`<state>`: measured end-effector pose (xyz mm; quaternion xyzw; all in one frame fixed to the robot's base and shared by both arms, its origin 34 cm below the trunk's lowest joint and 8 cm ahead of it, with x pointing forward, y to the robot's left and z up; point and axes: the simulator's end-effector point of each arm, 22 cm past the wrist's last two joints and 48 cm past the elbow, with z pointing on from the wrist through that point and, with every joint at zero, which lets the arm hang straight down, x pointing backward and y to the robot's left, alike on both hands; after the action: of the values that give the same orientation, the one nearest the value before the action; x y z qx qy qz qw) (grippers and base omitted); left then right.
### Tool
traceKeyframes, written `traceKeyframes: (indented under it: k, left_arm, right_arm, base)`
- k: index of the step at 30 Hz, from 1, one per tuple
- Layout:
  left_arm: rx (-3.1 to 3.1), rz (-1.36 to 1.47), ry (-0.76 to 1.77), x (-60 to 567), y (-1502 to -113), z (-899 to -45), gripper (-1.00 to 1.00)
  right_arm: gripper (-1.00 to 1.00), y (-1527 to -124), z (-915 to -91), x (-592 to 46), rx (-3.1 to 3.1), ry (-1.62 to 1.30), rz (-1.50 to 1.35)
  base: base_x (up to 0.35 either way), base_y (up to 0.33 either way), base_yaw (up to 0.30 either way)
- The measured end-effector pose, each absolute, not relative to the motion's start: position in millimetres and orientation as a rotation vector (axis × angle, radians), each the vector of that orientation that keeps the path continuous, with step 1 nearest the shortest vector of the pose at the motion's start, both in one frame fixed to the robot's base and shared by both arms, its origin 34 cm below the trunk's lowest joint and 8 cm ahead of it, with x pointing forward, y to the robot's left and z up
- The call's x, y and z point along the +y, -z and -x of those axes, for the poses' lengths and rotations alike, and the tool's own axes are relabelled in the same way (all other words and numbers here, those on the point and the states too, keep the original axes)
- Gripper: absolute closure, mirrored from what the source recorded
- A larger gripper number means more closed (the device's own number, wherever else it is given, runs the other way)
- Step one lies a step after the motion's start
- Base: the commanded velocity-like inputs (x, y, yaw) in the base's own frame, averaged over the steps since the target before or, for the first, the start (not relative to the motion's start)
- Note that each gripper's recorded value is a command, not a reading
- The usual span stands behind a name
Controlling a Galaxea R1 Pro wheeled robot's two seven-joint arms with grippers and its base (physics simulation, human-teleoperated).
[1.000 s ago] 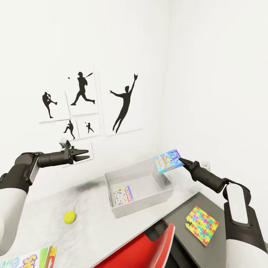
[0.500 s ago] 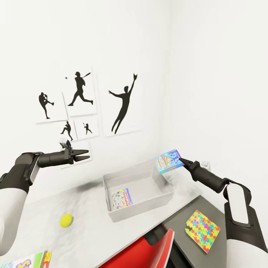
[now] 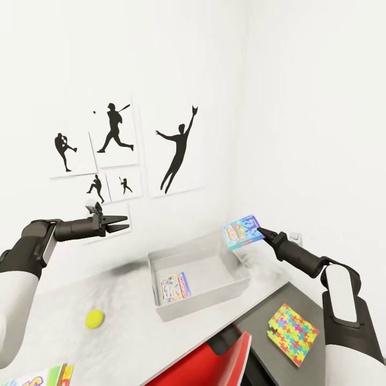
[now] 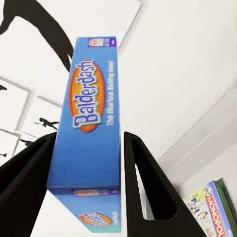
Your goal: Put all the toys in the child's room - the three board games (two on the bed and one on the table), the two jigsaw puzzles on the table, and the tennis ball on the table - inside the toy box on the table in the child's room.
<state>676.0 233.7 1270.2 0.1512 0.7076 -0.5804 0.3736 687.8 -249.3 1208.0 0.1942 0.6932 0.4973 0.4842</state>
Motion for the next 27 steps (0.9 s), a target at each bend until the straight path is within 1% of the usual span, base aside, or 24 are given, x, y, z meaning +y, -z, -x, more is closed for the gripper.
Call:
traceKeyframes:
  k: [18,23,27]
  left_arm:
    - [1.812,-0.386,1.489,233.5,-1269.5,-676.1,-1.0]
    - [1.812,-0.386,1.489,233.6,-1269.5,-676.1,-1.0]
    - [1.811,-0.385,1.489,233.8,-1269.7,-676.1,-1.0]
  right_arm:
    - [1.0,-1200.2,-690.2,-246.3,1.723,-1.188,-0.48]
    - [1.0,-1180.2,-695.8,-210.0,1.864,-1.119,-0.431]
    - [1.0,-1177.0,-695.3,-158.5,1.902,-1.183,-0.401]
  base:
    - [0.014,0.009,0.0]
    - [0.0,0.0,0.0]
    - [0.0,0.0,0.0]
